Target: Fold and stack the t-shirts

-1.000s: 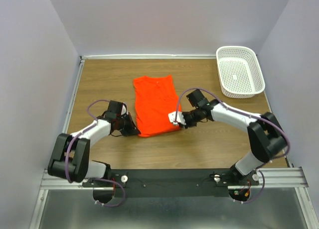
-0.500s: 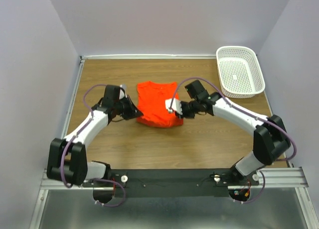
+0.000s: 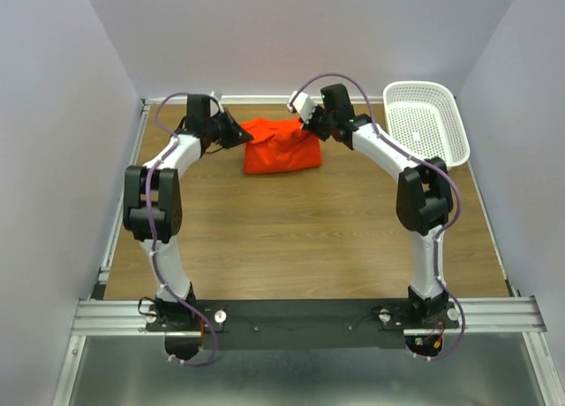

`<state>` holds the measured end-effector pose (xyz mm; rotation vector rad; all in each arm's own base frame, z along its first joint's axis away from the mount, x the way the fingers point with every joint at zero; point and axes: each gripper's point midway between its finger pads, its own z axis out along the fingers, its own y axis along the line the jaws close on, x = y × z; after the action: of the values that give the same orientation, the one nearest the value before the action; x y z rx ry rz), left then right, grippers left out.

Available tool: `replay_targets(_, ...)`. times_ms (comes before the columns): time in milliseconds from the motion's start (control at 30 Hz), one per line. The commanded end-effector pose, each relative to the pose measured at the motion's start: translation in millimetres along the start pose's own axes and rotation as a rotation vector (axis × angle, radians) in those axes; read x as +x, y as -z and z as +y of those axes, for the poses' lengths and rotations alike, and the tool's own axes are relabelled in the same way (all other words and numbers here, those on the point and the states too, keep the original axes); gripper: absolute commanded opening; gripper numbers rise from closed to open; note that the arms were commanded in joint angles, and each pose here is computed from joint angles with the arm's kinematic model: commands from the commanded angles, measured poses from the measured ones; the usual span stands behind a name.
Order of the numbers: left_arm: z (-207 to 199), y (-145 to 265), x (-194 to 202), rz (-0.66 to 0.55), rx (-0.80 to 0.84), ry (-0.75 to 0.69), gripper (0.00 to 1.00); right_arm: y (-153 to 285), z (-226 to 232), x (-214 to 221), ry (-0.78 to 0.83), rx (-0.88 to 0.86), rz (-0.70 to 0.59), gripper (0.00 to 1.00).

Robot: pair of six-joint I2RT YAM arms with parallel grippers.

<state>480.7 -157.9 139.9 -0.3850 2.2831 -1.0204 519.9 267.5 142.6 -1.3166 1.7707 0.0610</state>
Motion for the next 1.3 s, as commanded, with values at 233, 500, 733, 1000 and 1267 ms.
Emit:
replay_targets(233, -48, -46, -80, -0.084, 0.241, -0.093, 0.00, -43, -48, 5, -0.075, 0.149, -0.023, 0.01)
replay_targets(500, -54, 2, -40, -0.047, 0.247, -0.148, 0.00, 12, 18, -16, 0.021, -0.115, -0.183, 0.01)
replay_targets(733, 20, 43, 114, 0.174, 0.119, -0.036, 0.00, 102, 104, -3, 0.076, -0.332, -0.277, 0.01)
replay_targets(1000, 12, 101, 260, 0.368, 0.128, 0.000, 0.00, 198, 248, 71, 0.120, -0.684, -0.183, 0.01)
replay_targets(1267, -4, 159, 300, 0.355, 0.143, 0.065, 0.00, 269, 289, 94, 0.292, -0.753, -0.184, 0.01)
